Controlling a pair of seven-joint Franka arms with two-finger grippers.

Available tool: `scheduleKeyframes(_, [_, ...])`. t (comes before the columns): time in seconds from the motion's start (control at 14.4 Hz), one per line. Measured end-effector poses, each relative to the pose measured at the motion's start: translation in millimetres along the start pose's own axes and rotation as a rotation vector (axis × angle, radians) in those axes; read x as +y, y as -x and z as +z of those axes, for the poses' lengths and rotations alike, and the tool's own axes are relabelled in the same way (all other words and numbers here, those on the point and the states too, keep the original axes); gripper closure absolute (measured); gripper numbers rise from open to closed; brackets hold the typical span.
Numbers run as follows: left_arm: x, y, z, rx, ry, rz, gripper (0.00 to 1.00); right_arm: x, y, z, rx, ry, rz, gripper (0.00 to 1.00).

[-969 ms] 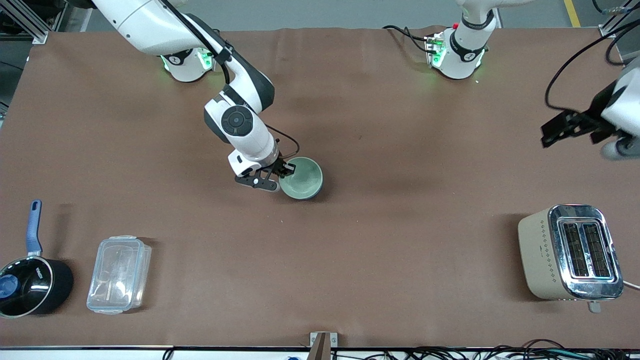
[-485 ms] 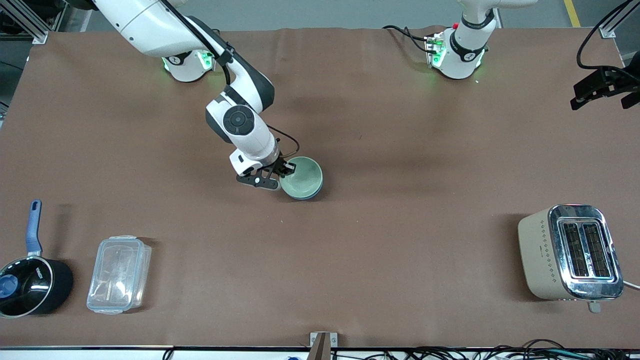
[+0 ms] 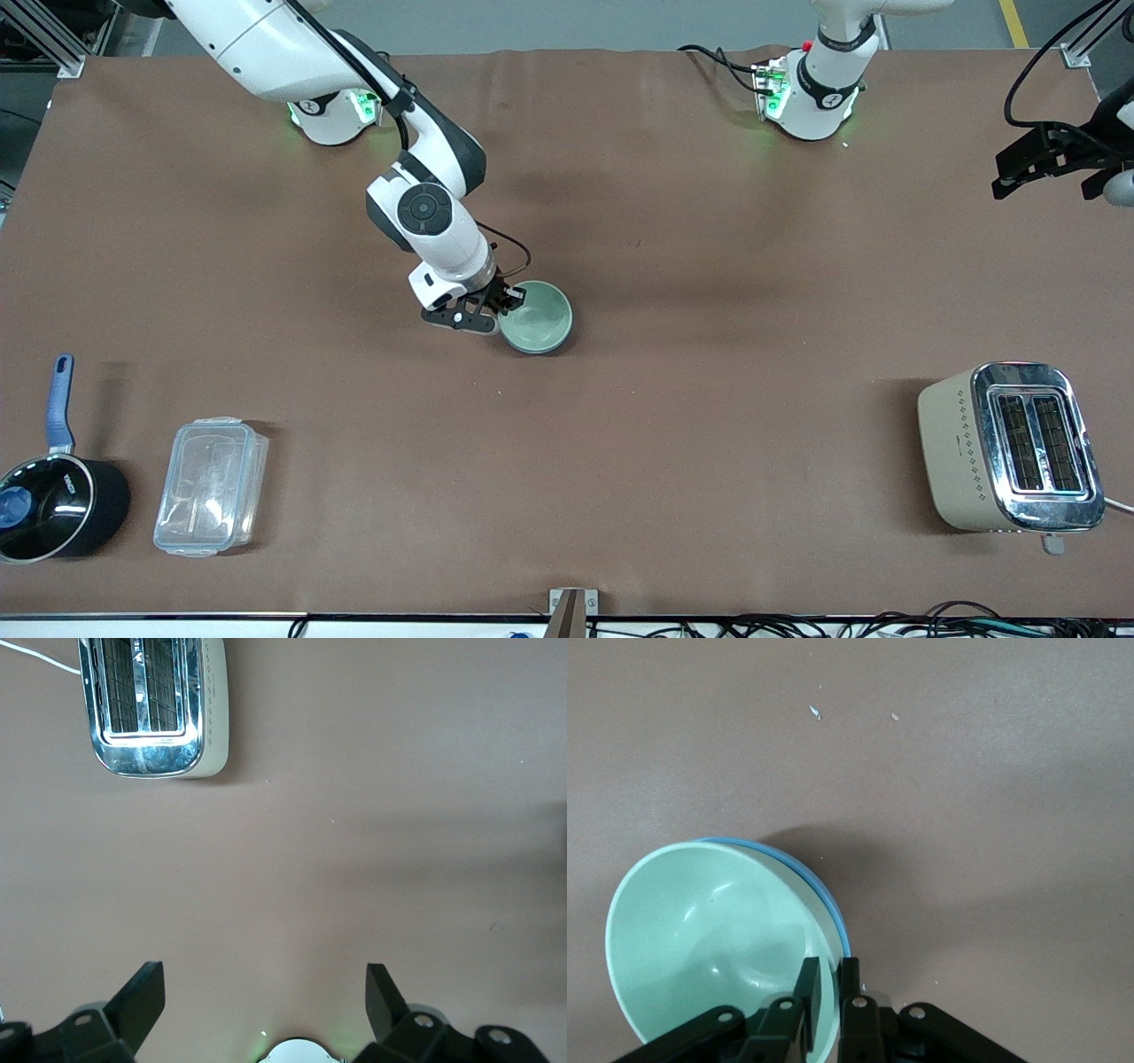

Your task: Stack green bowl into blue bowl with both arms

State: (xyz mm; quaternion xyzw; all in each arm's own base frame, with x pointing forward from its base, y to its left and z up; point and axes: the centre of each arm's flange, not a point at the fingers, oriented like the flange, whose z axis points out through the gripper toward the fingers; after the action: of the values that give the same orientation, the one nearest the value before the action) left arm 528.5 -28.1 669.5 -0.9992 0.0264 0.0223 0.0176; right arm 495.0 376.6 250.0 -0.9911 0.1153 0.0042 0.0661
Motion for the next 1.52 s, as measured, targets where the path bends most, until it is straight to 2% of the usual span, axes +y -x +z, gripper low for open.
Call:
scheduleKeyframes(0.35, [0,-4,2,0.006,0.000,0.000,0.00,2,-11,-9,0.007,0.006,0.017,0.33])
scheduleKeyframes(0.55, [1,-6,4,0.009,-0.001,0.002,0.00,-6,-39,-72,0.030,0.061,0.040,0.04])
scheduleKeyframes(0.62, [2,-7,5,0.009,-0.001,0.004,0.00,-7,-48,-107,0.052,0.077,0.052,0.00])
scheduleKeyframes(0.76, [4,-7,5,0.009,-0.001,0.008,0.00,2,-64,-193,0.129,0.089,0.068,0.00])
scheduleKeyframes(0.9, [6,-7,5,0.008,0.009,0.011,0.00,43,-86,-264,0.198,0.125,0.044,0.00])
scheduleKeyframes(1.11, [9,-9,8,0.002,0.029,0.014,0.00,148,-135,-330,0.238,0.196,0.026,0.00])
scheduleKeyframes(1.25, [9,-11,11,-0.001,0.030,0.014,0.00,216,-150,-359,0.185,0.200,-0.007,0.00])
scheduleKeyframes(1.38, [10,-12,12,0.001,0.030,0.015,0.00,283,-151,-389,0.112,0.167,-0.050,0.00])
scheduleKeyframes(1.52, [11,-13,12,0.004,0.030,0.016,0.00,328,-144,-420,0.086,0.149,-0.057,0.00])
